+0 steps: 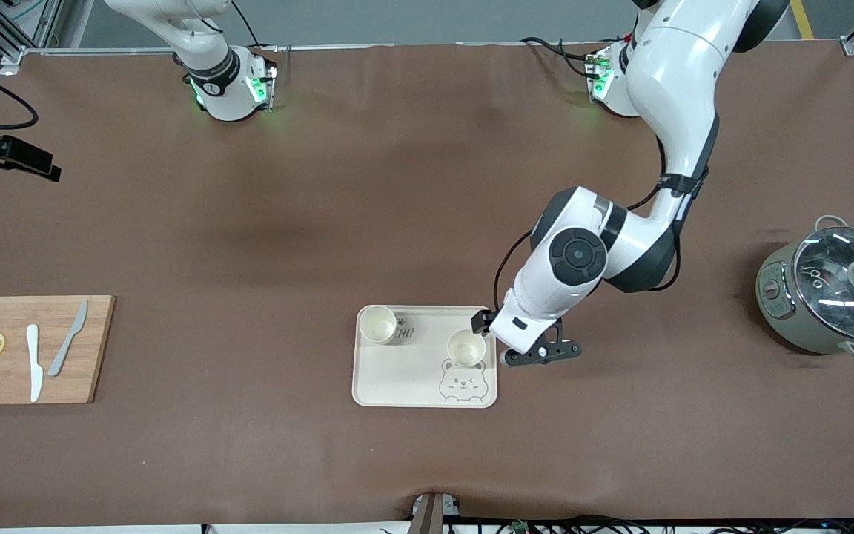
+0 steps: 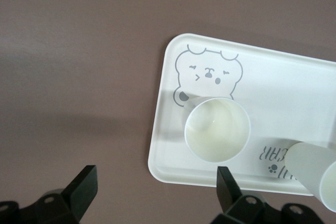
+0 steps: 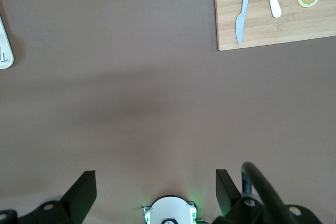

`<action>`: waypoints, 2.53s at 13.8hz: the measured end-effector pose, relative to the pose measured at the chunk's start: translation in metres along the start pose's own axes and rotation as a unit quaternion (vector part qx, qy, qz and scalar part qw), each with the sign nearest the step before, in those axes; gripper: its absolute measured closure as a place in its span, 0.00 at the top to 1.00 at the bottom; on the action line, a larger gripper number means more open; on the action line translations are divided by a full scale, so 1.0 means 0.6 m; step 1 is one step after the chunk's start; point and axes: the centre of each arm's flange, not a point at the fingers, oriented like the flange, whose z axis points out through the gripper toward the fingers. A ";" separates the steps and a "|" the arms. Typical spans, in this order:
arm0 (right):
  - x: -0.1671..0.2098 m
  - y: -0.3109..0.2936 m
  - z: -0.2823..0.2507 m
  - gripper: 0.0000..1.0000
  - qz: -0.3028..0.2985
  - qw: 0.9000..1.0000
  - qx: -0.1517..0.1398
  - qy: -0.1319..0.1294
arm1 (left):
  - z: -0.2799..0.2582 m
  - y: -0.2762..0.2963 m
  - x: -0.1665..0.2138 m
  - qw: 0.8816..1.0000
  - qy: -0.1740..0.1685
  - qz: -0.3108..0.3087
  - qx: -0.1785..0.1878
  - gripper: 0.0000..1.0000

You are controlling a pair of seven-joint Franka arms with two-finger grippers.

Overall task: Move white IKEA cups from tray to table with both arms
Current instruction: 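Lower the left gripper and grasp the white cup by its rim, then carry the cup toward the pot while the right gripper reaches the tray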

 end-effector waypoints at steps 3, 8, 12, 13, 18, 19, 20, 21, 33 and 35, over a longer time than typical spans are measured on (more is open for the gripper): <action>0.003 0.000 0.003 1.00 0.000 1.000 0.000 -0.002 | 0.055 0.006 0.005 1.000 0.015 0.000 -0.016 1.00; 0.004 -0.001 0.005 1.00 0.000 1.000 0.000 -0.003 | 0.121 -0.003 0.014 0.999 0.029 -0.004 -0.024 1.00; 0.004 -0.001 0.012 1.00 0.000 1.000 -0.001 -0.014 | 0.147 0.007 0.005 0.999 0.032 0.002 -0.027 0.86; 0.006 -0.001 0.019 1.00 0.000 1.000 -0.001 -0.023 | 0.151 0.009 0.003 0.999 0.032 0.003 -0.027 0.76; 0.030 -0.002 0.054 1.00 0.000 0.999 -0.003 -0.049 | 0.152 0.010 0.004 0.999 0.034 0.003 -0.027 0.23; 0.034 -0.001 0.060 1.00 0.001 0.999 -0.003 -0.052 | 0.150 0.011 0.005 0.999 0.035 0.004 -0.028 0.12; 0.038 -0.001 0.067 1.00 0.001 0.998 -0.004 -0.057 | 0.147 0.012 0.006 0.999 0.037 0.006 -0.029 0.04; 0.042 0.000 0.075 1.00 0.002 0.998 -0.005 -0.064 | 0.144 0.013 0.008 0.999 0.039 0.007 -0.031 0.03; 0.057 -0.063 0.118 1.00 -0.006 0.996 0.040 -0.081 | -0.149 -0.126 0.096 0.998 0.060 0.011 -0.006 0.03; 0.075 -0.107 0.156 1.00 0.010 0.997 0.043 -0.060 | -0.180 -0.194 0.093 0.999 0.043 0.015 0.013 0.03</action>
